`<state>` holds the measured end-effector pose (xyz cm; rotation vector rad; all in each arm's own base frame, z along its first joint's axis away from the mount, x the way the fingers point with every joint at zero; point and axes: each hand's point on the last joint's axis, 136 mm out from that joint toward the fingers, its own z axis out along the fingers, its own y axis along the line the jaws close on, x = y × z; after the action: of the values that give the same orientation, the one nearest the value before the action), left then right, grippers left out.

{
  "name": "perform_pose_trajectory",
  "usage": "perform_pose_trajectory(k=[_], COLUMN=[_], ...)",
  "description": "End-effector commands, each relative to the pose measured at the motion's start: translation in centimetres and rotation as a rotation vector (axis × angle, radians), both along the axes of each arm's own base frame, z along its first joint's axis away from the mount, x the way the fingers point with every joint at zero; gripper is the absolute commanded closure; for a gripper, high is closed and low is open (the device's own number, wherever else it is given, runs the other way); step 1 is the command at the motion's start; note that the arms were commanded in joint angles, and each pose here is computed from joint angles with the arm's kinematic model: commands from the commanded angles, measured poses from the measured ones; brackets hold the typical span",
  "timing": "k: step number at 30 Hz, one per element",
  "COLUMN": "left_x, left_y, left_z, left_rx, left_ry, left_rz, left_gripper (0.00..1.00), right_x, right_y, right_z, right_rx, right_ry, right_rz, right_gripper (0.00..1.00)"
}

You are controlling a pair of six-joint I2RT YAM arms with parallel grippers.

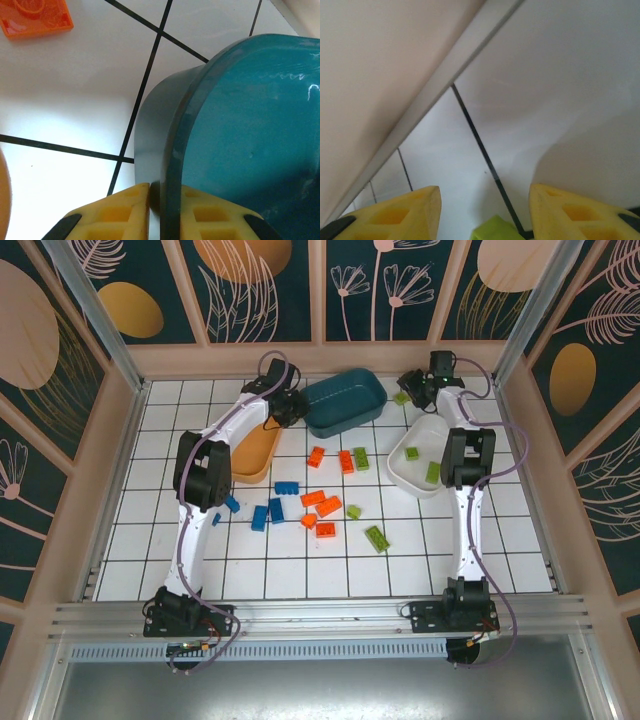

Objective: Sort the legos into containers by color

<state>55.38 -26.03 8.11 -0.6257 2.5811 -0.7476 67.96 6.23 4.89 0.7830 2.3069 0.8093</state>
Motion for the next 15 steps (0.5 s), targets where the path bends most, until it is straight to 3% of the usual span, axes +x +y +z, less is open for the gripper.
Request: perform_pose_trajectory(k=[1,7,12,15], left_x=[0.4,1.1,1.4,1.5], left_y=[-0.2,0.3,0.2,0.5], left_z=[5.1,6.8,7.5,7.8], left_rx=[-0.04,-0.057,-0.067,-0.069], left_ry=[-0.078,-0.106,-0.119,-0.12], left_rz=[-0.009,0.004,-0.005,0.001], left_gripper=[0.83,0.83,0.83,0.84], right_x=[0.8,-0.5,0.9,1.6], right_y=[-0.1,-0.6,-0.8,-1.1], right_z=[0.7,-1.6,-1.0,-0.8], right_rx=[0.042,0.059,0.057,0.138], right_ry=[-0.033,0.069,-0.007,-0.018], right_rz=[0.005,-0.019,-0.028,-0.031], right_gripper=[0.51,0.47,0.49,0.52])
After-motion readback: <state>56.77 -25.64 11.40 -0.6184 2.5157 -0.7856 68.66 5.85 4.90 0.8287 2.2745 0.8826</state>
